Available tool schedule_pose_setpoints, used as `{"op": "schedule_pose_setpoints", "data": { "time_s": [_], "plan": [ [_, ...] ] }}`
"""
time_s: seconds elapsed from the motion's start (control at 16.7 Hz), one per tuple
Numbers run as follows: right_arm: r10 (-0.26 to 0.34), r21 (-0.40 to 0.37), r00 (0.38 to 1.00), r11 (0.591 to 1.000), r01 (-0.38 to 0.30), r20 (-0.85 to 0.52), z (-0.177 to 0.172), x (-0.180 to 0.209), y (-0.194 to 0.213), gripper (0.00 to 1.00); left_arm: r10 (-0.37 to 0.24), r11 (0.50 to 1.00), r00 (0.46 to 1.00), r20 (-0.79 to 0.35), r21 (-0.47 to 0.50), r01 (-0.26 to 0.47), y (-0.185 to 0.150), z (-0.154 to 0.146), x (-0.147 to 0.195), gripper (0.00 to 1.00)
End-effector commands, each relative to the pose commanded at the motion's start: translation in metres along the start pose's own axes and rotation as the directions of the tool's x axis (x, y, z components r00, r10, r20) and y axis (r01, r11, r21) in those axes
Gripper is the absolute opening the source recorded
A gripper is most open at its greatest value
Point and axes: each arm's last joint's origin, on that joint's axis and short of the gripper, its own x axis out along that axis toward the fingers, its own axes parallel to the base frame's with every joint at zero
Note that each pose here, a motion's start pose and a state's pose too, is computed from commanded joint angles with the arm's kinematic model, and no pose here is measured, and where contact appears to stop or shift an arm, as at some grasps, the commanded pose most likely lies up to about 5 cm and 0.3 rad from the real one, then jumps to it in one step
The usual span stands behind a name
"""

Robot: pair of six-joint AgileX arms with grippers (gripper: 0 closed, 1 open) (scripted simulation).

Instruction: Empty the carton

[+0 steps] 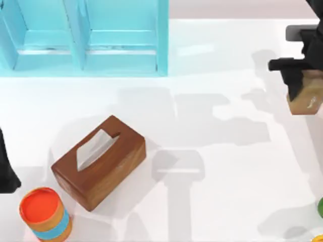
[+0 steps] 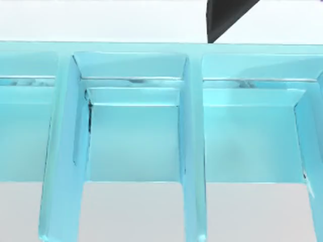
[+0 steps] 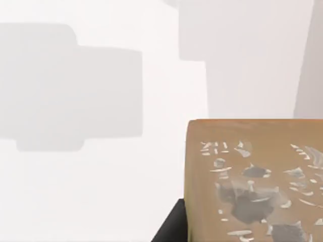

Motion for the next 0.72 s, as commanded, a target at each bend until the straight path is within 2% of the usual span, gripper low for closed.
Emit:
{"op": "schedule_pose_setpoints", "data": {
  "time_s": [0.18, 0.3, 0.6, 0.72],
  "plan": [
    [-0.002, 0.000, 1.000, 1.000, 0.002, 0.011, 0.010, 0.022, 0.064, 0.00, 0.000, 1.000, 1.000, 0.000, 0.000, 0.000, 0.000, 0.000, 0.000, 1.00],
    [-0.003, -0.001, 1.000, 1.000, 0.003, 0.016, 0.011, 0.030, 0.085, 0.00, 0.000, 1.000, 1.000, 0.000, 0.000, 0.000, 0.000, 0.000, 0.000, 1.00],
    [-0.002, 0.003, 1.000, 1.000, 0.002, 0.011, 0.011, 0.033, 0.086, 0.00, 0.000, 1.000, 1.000, 0.000, 0.000, 0.000, 0.000, 0.000, 0.000, 1.00],
    [-0.004, 0.001, 1.000, 1.000, 0.004, 0.007, 0.011, 0.045, 0.086, 0.00, 0.000, 1.000, 1.000, 0.000, 0.000, 0.000, 0.000, 0.000, 0.000, 1.00]
  ]
}}
